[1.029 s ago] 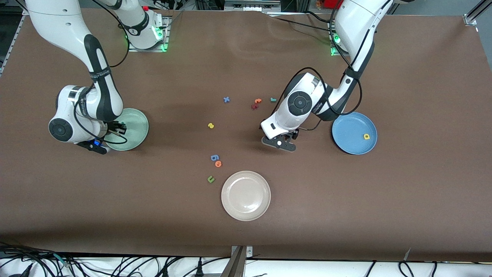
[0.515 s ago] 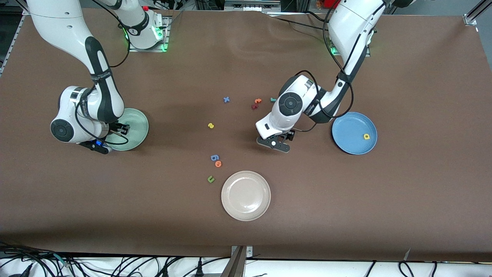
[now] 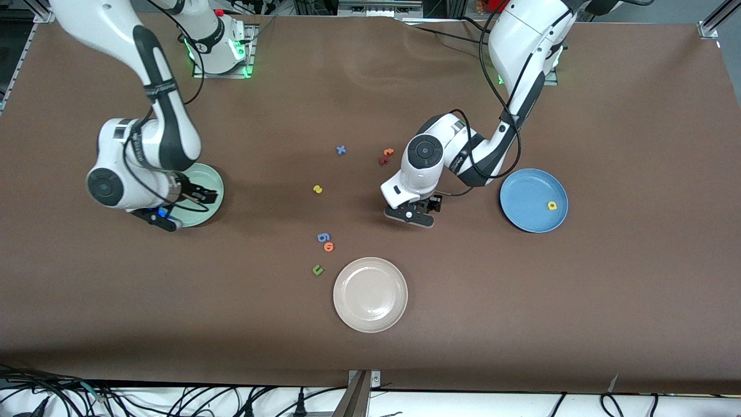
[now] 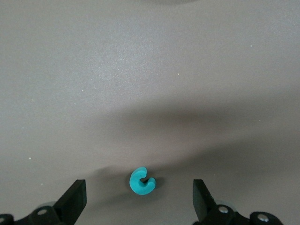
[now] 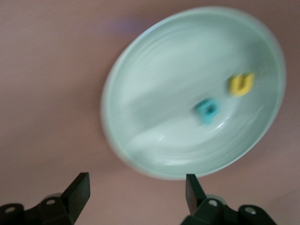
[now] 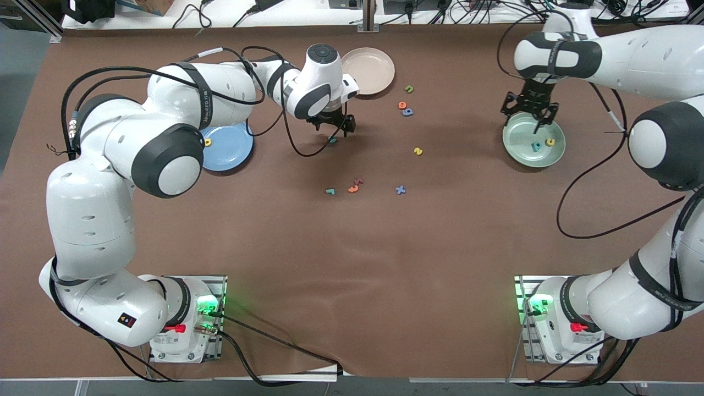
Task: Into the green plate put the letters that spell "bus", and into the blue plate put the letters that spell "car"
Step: 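Grasp the c with the left gripper while the right gripper reaches the 2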
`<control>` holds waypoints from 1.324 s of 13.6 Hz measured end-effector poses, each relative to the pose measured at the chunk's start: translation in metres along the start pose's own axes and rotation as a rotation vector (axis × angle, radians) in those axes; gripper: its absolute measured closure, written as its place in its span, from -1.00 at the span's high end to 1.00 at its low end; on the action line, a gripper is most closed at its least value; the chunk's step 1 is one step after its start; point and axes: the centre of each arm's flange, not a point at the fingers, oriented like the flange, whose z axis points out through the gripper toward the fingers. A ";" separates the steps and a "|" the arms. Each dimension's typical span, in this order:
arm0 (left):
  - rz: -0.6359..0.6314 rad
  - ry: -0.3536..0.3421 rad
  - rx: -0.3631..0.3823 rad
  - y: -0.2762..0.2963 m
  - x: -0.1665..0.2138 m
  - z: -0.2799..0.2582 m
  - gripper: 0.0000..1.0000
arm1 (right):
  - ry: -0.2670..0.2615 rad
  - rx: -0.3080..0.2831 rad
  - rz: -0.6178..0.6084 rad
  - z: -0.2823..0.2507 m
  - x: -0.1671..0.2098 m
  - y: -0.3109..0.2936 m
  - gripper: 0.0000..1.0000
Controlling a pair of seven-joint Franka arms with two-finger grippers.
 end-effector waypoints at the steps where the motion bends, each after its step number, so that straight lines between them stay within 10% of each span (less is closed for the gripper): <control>1: -0.002 0.003 -0.002 0.001 -0.001 0.002 0.99 | 0.003 0.006 0.035 -0.001 -0.017 -0.023 0.82; 9: -0.014 0.038 -0.034 -0.001 -0.016 0.033 0.93 | 0.101 0.123 0.254 0.030 -0.135 -0.172 0.82; 18: -0.048 0.048 -0.037 -0.001 -0.015 0.027 0.15 | 0.142 0.154 0.281 0.080 -0.169 -0.215 0.79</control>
